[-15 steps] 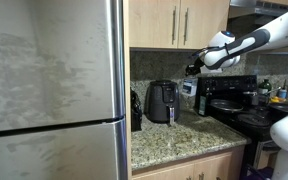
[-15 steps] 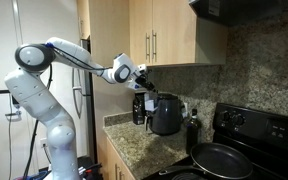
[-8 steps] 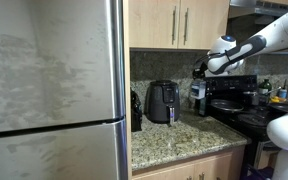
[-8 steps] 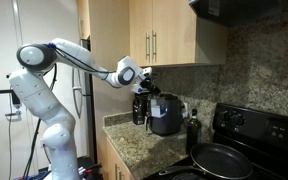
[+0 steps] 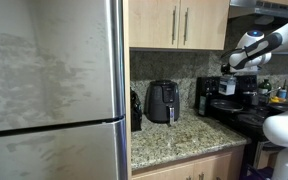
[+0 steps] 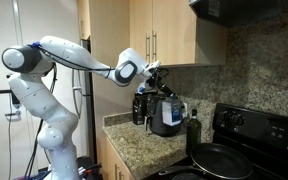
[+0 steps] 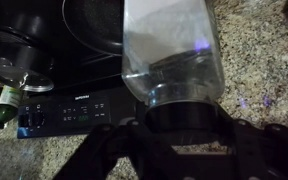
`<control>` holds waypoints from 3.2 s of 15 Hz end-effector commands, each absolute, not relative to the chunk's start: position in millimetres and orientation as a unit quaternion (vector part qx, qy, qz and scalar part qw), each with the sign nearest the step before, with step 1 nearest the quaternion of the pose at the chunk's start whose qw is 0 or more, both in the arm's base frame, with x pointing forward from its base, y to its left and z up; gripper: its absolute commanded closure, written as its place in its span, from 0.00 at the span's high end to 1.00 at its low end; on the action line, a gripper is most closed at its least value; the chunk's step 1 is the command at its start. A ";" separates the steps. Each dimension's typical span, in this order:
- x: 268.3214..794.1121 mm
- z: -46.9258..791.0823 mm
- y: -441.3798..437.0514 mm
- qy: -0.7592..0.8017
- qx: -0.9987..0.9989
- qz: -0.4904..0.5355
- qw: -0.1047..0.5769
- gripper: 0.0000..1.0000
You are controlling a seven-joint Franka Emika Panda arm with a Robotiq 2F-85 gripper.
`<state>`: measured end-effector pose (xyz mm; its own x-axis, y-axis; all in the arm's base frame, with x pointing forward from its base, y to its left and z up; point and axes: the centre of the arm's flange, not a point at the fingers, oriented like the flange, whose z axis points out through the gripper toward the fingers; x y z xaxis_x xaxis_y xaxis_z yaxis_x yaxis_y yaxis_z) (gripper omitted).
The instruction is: Move the salt cellar to the right side of the counter
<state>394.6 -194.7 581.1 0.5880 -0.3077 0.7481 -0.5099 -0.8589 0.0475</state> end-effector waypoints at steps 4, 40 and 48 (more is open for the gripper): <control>419.1 517.9 -196.7 -0.266 0.892 0.349 0.112 0.37; 468.5 309.3 -169.9 -0.337 0.885 0.304 0.108 0.37; 435.2 418.3 -173.5 -0.311 0.883 0.331 0.115 1.00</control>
